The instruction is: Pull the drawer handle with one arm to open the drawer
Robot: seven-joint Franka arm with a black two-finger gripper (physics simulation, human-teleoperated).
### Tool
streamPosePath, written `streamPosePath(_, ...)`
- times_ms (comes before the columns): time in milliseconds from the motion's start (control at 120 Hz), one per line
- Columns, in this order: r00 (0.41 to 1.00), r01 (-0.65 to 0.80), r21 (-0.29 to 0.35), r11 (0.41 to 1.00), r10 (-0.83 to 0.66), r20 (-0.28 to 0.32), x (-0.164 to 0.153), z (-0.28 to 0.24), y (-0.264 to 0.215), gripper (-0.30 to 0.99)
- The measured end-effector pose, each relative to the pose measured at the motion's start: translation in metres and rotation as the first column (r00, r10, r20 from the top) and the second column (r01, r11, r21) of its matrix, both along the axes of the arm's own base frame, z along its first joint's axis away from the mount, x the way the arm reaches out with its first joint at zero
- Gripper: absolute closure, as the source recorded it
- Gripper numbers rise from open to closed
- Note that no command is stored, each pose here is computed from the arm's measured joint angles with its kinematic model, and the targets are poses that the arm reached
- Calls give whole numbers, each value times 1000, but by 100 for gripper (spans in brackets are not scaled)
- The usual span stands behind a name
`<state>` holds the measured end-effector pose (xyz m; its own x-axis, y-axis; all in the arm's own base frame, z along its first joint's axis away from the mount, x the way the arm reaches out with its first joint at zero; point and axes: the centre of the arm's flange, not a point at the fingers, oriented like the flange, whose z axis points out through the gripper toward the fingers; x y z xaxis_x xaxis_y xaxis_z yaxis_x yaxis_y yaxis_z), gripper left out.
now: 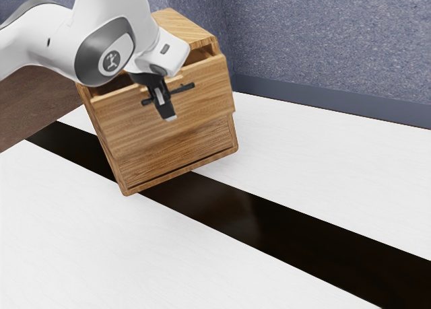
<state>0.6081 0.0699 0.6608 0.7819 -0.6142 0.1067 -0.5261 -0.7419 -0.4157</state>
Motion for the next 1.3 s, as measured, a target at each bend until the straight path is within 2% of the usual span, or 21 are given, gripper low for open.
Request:
streamPosePath(317,1000,16,-2,1000,-16,-9,-14,0,-24,33)
streamPosePath(642,1000,18,22,1000,-18,-18,-17,-5,-34,31)
streamPosePath(1008,1000,-1,25,1000,1,-6,-33,2,-38,37)
streamPosePath(1300,1000,30,19,999,-30,2,-35,1,-66,35)
